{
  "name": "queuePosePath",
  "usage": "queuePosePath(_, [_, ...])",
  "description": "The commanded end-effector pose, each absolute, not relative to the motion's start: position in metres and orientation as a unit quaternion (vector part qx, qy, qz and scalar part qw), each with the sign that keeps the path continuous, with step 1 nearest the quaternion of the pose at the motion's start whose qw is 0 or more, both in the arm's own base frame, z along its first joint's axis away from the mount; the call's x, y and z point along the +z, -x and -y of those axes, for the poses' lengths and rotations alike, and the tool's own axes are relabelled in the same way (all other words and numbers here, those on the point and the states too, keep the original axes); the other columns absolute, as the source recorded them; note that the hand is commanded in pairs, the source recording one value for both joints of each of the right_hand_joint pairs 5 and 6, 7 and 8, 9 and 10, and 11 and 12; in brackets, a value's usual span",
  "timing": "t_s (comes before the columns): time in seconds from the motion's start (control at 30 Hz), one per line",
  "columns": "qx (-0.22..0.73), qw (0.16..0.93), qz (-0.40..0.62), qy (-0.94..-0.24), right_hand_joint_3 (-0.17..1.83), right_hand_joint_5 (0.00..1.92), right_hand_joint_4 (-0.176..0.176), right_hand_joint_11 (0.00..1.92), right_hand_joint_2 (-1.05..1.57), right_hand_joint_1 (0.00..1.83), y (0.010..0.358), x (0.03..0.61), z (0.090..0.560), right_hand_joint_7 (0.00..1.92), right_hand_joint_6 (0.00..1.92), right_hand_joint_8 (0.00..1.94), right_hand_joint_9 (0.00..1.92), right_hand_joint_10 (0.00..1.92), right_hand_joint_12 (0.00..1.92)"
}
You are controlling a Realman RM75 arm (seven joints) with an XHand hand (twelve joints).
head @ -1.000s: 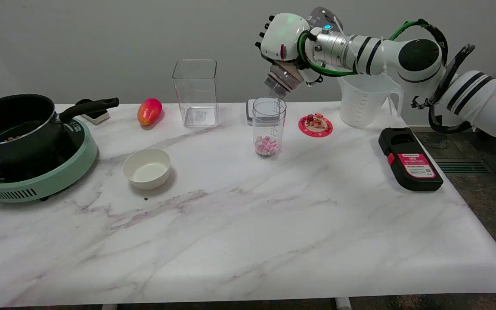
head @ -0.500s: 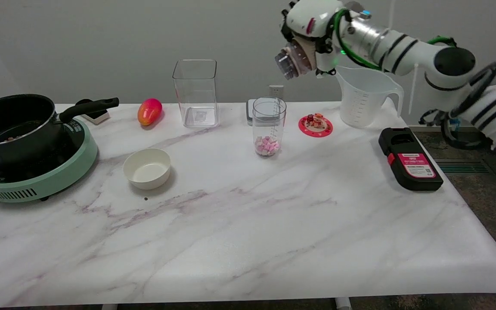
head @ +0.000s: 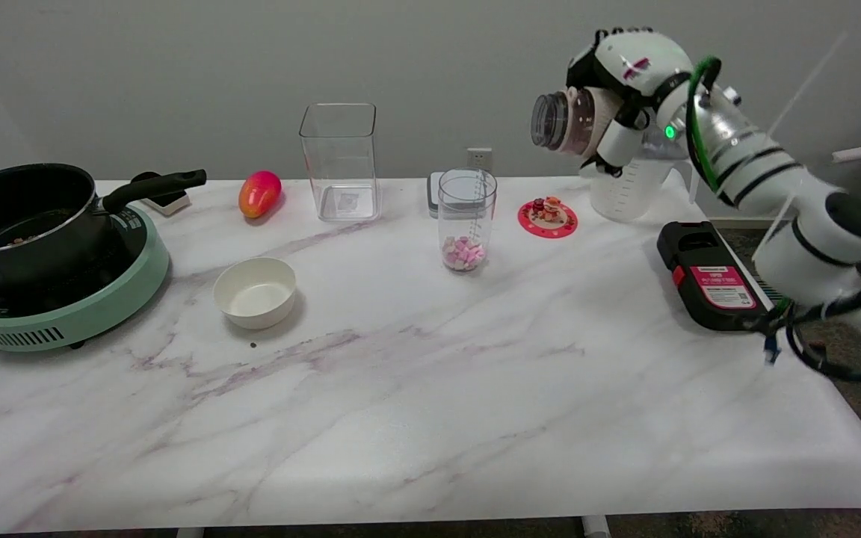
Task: Place the bottle onto the table.
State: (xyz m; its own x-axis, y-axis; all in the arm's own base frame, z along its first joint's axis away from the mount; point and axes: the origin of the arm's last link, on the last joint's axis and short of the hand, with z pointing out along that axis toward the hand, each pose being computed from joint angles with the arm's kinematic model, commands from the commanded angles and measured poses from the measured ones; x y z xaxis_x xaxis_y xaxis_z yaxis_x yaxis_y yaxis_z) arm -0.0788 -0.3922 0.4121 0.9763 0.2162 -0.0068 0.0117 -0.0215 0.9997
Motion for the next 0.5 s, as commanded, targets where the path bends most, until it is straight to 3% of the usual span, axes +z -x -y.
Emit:
queuePosePath(0.03, [0.349,0.672,0.246,-0.605,1.22,1.36,0.000,1.19,0.65,1.51,0.187,0.434,0.306,1.53,1.36,1.53,1.41,1.41,1.19])
queuePosePath(0.2, [0.422,0.591,0.320,-0.608,0.81,1.48,0.000,1.29,1.10,1.40,0.210,0.425,0.308,1.63,1.48,1.63,1.51,1.51,1.29])
queuePosePath(0.5, [0.544,0.449,0.425,-0.567,0.75,1.48,0.000,1.30,1.19,1.36,0.240,0.398,0.310,1.64,1.48,1.64,1.53,1.53,1.30])
